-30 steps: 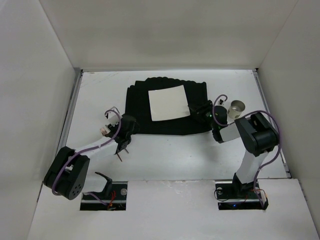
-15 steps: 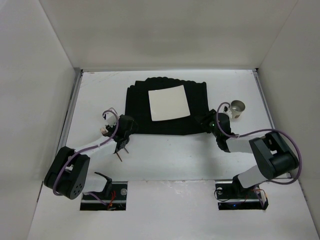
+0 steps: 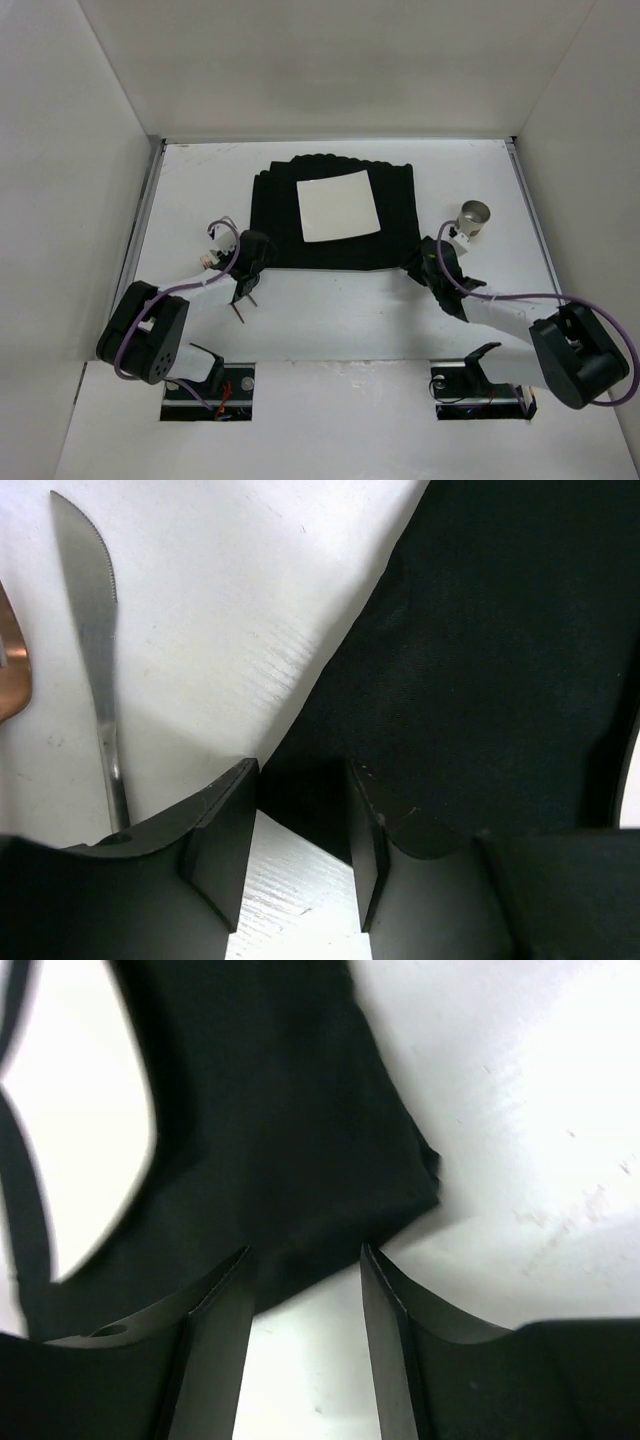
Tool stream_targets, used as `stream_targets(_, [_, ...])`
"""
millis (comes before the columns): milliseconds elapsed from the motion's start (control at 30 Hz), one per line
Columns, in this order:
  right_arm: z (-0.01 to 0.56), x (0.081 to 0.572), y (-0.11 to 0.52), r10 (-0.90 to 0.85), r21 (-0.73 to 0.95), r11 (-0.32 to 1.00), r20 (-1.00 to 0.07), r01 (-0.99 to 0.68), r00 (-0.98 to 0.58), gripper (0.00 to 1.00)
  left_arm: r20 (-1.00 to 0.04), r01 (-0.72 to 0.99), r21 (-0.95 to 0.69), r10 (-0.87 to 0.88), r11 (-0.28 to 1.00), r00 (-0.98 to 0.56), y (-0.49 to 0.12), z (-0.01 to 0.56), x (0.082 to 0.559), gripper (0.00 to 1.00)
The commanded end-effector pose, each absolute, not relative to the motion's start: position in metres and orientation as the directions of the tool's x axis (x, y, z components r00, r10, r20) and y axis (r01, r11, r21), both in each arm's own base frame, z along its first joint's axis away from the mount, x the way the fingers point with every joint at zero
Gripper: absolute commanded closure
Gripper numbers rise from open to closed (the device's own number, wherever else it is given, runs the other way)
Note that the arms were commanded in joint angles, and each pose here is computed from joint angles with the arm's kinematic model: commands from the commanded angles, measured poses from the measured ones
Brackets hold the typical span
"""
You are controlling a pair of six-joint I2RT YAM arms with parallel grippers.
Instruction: Set the dinner table for one person
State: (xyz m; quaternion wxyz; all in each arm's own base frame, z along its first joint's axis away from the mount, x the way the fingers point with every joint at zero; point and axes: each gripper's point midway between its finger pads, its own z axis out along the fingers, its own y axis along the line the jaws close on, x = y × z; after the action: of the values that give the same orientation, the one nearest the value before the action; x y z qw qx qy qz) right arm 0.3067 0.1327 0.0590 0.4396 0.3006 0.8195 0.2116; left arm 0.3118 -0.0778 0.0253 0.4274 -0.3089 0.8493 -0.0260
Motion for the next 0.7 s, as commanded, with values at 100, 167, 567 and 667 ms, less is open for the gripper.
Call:
stream_targets(100, [0.043,0.312,0.145,0.619,0.521,0.783,-0.601,0.340,-0.505,0.51,-0.692,-0.484,-0.349,-0.569,0.802,-0.445,-0.085,0.022,0.317,0.76])
stream_targets(167, [0.043,0.319,0.155,0.619,0.534,0.780,-0.590,0.325,-0.518,0.56,-0.691,-0.481,-0.352,-0.569,0.803,-0.445,-0.085,0.022,0.316,0.84])
stream_targets(567, [0.039,0.306,0.152,0.634,0.547,0.767,-0.566,0.335,-0.527,0.95,-0.677,-0.487,-0.343,-0.571,0.803,-0.464,-0.071,0.023,0.292,0.95])
stream_targets(667, [0.034,0.291,0.154,0.615,0.535,0.780,-0.556,0.326,-0.559,0.96,-0.673,-0.487,-0.339,-0.570,0.805,-0.472,-0.069,0.025,0.282,0.95])
